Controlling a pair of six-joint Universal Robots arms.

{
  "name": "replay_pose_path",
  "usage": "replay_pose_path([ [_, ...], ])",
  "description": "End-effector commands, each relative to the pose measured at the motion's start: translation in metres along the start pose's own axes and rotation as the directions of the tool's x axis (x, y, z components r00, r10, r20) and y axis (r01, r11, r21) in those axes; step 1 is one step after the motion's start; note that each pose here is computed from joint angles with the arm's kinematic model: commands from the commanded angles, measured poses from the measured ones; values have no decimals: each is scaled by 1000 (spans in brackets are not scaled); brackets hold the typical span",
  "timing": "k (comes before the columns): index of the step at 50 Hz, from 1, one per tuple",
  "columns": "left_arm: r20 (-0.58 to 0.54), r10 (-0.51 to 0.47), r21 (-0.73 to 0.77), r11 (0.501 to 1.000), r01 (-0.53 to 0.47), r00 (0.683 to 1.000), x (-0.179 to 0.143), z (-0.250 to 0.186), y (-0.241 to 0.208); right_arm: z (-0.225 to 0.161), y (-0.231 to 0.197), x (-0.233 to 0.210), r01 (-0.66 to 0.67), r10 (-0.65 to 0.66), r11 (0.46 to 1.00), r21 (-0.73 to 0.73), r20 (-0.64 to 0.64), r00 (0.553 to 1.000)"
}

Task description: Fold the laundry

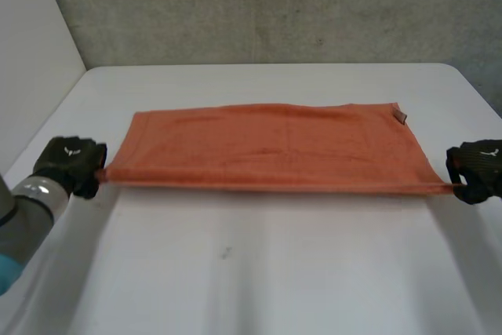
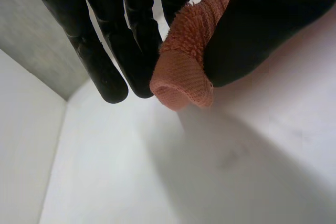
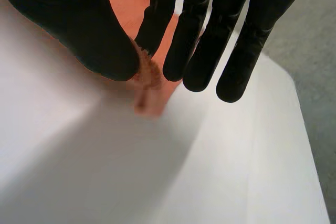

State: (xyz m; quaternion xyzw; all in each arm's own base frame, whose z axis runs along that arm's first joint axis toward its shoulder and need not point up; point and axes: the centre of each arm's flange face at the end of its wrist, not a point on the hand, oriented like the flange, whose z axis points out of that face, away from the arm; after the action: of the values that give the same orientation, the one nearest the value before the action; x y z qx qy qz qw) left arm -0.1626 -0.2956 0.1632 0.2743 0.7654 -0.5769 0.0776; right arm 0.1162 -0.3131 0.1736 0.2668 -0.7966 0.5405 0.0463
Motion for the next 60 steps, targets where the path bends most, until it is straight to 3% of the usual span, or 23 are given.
replay_pose_path([
  [1, -61, 59, -180, 981, -70, 996, -9, -51, 4, -47, 9, 0, 183, -136, 943, -278, 182, 974],
  [4, -62, 54, -193, 979, -65, 997, -11, -62, 5, -61, 14, -2, 280, -186, 897, -343, 281, 942],
  [7, -93, 47, -189, 980, -64, 995, -5, -67, 8, -64, 11, 0, 312, -215, 888, -338, 296, 931],
  [15, -129, 46, -148, 987, -65, 991, -4, -52, 7, -40, -5, 19, 273, -252, 936, -221, 115, 961],
  [22, -138, 76, -70, 994, -86, 988, 3, -11, 0, 19, -28, -5, 284, -284, 959, -2, 49, 958],
  [30, -14, 80, -2, 997, -80, 997, 2, 56, -6, 83, -45, -18, 245, -243, 964, 101, -28, 970],
  [42, 56, 80, 71, 994, -84, 995, 9, 104, -15, 147, -51, -36, 263, -242, 945, 192, -125, 962],
  [53, 147, 84, 149, 983, -106, 985, 2, 122, -26, 170, -52, -35, 268, -228, 939, 214, -194, 954],
  [60, 113, 94, 152, 982, -111, 989, 15, 121, -23, 174, -57, -39, 262, -214, 933, 246, -206, 955],
])
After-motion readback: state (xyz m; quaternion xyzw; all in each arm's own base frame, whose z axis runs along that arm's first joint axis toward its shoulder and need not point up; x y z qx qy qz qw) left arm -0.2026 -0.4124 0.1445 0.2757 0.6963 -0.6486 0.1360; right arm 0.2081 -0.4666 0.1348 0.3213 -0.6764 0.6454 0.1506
